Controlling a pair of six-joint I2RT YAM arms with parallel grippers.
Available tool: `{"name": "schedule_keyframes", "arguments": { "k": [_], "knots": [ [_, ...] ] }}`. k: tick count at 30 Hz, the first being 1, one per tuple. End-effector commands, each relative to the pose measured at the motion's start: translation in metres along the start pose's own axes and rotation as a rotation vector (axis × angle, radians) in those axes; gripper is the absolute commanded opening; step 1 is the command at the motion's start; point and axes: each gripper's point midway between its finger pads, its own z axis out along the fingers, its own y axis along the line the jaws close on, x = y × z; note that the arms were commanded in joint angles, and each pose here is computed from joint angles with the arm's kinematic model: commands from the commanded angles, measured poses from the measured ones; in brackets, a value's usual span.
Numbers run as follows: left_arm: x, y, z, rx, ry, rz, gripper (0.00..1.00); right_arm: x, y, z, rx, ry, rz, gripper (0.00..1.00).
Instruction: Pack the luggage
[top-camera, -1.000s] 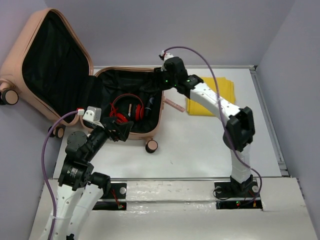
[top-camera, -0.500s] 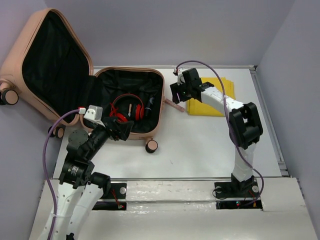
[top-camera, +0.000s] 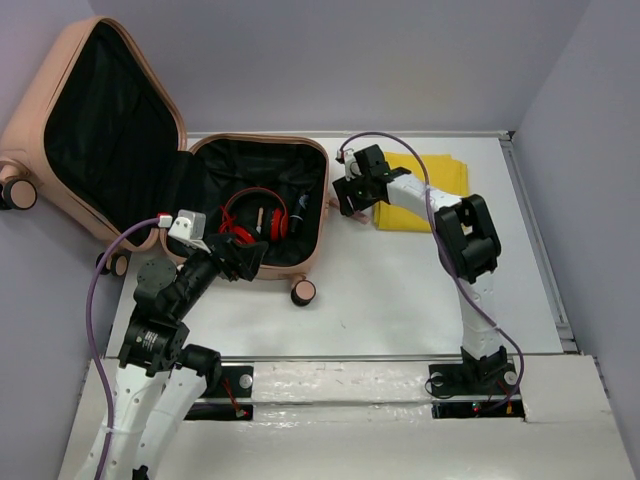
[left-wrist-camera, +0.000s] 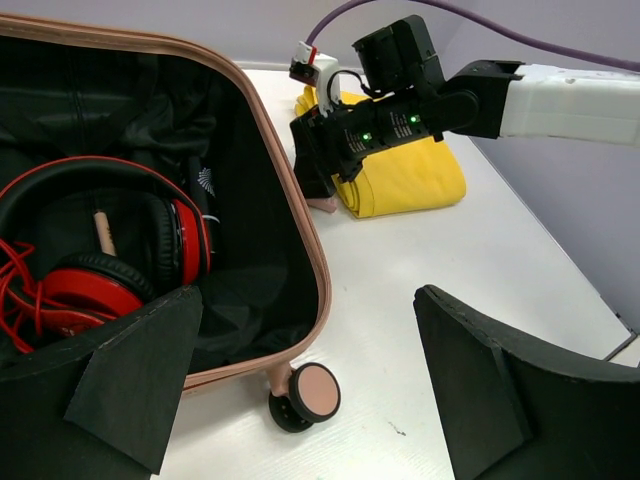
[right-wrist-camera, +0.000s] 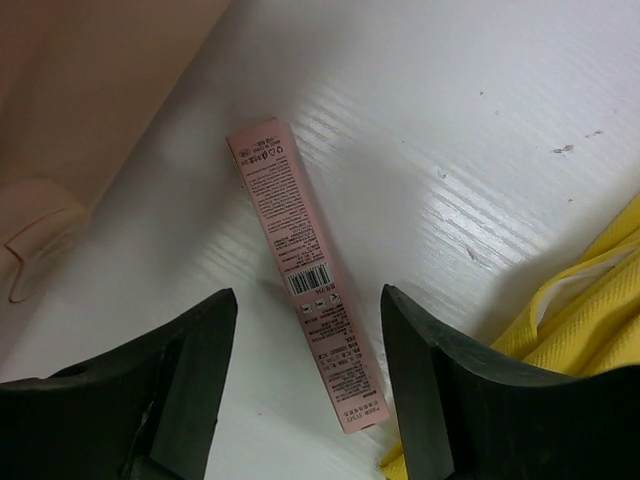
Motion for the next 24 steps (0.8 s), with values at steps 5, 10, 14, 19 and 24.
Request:
{"name": "schedule_keyframes", "arguments": {
  "k": [5, 10, 14, 19, 24],
  "knots": [
    [-0.006, -0.004, 0.002, 0.028, -0.026, 0.027, 0.99, 0.003, -0.003, 0.003, 0.036, 0.01, -0.027, 0.56],
    [-0.007, -0.004, 0.001, 0.028, -0.031, 0.028, 0.99, 0.006, -0.004, 0.001, 0.043, 0.017, -0.015, 0.39],
    [-0.008, -0.005, -0.001, 0.03, -0.038, 0.027, 0.99, -0.005, -0.005, -0.017, 0.068, -0.018, 0.003, 0.22],
    [-0.008, -0.006, -0.001, 0.032, -0.04, 0.026, 0.99, -0.025, -0.01, -0.063, 0.149, -0.098, 0.043, 0.17],
    [-0.01, -0.007, -0.003, 0.039, -0.049, 0.029, 0.99, -0.069, 0.019, -0.135, 0.079, -0.271, 0.134, 0.16]
  ]
}}
